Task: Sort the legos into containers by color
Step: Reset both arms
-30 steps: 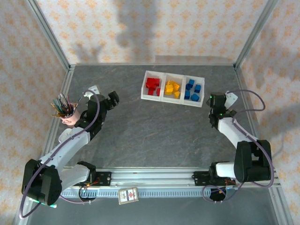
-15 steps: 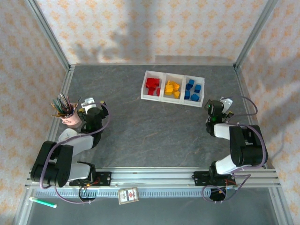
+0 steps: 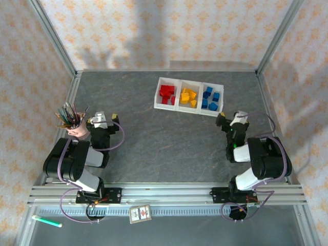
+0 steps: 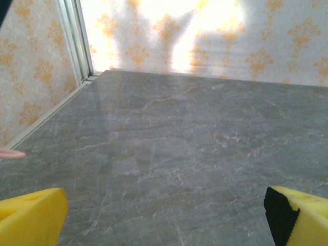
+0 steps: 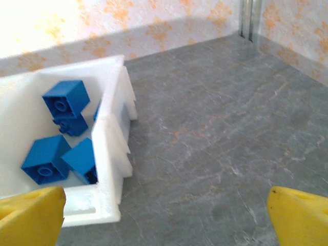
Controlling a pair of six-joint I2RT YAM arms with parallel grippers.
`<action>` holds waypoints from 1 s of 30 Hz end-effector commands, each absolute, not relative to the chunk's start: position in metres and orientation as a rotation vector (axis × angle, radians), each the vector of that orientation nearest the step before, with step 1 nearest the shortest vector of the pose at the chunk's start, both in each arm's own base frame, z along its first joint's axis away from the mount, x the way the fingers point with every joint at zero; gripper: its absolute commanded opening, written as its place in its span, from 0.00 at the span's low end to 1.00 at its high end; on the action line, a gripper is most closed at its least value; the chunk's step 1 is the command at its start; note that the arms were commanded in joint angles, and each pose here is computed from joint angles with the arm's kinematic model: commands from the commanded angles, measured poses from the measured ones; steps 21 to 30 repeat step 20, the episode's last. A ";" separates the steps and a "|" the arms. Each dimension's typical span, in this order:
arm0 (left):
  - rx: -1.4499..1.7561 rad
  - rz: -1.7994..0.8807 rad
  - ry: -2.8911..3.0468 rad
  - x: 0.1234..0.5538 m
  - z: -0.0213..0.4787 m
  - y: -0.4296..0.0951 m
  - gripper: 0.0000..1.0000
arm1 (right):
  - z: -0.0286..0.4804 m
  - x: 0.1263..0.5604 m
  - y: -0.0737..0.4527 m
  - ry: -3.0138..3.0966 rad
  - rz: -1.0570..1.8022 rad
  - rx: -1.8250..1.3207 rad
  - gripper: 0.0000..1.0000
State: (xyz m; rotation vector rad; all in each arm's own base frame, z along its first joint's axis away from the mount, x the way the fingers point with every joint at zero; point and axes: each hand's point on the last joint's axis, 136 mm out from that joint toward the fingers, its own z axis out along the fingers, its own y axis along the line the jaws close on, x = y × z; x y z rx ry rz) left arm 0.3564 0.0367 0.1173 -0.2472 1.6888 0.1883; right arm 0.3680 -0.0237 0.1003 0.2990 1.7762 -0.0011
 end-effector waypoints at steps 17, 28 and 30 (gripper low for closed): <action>-0.320 0.178 1.617 0.365 0.136 0.050 1.00 | 0.122 0.377 -0.017 1.706 0.011 0.248 1.00; -0.321 0.179 1.617 0.365 0.135 0.050 1.00 | 0.124 0.375 -0.017 1.698 0.012 0.247 1.00; -0.321 0.179 1.617 0.365 0.135 0.050 1.00 | 0.124 0.375 -0.017 1.698 0.012 0.247 1.00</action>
